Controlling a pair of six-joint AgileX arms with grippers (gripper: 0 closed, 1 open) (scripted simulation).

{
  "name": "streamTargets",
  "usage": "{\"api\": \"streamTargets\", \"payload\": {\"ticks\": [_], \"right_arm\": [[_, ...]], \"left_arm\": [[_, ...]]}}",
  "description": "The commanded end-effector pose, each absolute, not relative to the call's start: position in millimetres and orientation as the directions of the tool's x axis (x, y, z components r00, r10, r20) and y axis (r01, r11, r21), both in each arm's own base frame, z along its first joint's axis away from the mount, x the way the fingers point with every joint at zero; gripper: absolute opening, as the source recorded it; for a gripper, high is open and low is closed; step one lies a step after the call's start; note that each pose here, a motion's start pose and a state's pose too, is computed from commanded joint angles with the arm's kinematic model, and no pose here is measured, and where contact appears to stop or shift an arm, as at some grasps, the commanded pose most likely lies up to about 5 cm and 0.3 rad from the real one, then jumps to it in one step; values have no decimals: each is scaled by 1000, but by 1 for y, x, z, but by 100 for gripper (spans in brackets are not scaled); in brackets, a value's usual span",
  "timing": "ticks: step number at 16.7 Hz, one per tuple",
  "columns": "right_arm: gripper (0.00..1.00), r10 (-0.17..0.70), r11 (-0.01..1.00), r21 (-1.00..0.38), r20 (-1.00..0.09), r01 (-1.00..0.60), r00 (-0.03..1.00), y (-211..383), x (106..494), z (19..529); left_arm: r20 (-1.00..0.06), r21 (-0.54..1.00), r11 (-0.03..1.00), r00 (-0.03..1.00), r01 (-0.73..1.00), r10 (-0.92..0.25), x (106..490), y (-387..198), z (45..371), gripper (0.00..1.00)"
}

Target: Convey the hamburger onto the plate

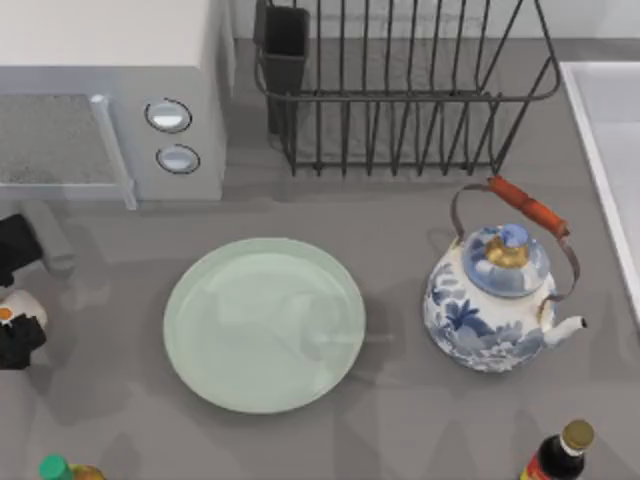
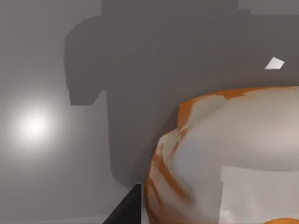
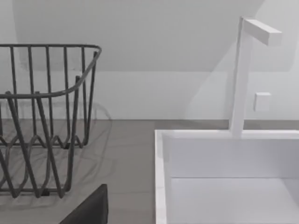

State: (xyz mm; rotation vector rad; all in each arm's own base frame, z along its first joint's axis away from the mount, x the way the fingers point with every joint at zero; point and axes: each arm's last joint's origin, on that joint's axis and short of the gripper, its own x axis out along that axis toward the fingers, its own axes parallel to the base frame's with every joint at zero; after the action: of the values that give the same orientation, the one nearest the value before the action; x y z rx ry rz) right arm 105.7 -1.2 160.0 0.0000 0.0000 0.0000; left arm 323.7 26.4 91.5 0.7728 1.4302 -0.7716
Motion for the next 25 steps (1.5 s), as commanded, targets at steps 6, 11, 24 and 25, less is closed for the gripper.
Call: {"api": "streamTargets", "payload": {"ticks": [6,11,24,25], "right_arm": [[100,0,1000,0,0,0,1000,-1,106,160],[100,0,1000,0,0,0,1000,-1,106,160],[100,0,1000,0,0,0,1000,-1,106,160],[100,0,1000,0,0,0,1000,-1,106,160]], "left_arm": [[-1000,0,548,0,836,1,324,26,92,0],[-1000,3,563,-2,826,8,315,33,129,0],[-1000,0,555,-5,832,7,318,30,214,0],[-1000,0,555,-5,832,7,318,30,214,0]]}}
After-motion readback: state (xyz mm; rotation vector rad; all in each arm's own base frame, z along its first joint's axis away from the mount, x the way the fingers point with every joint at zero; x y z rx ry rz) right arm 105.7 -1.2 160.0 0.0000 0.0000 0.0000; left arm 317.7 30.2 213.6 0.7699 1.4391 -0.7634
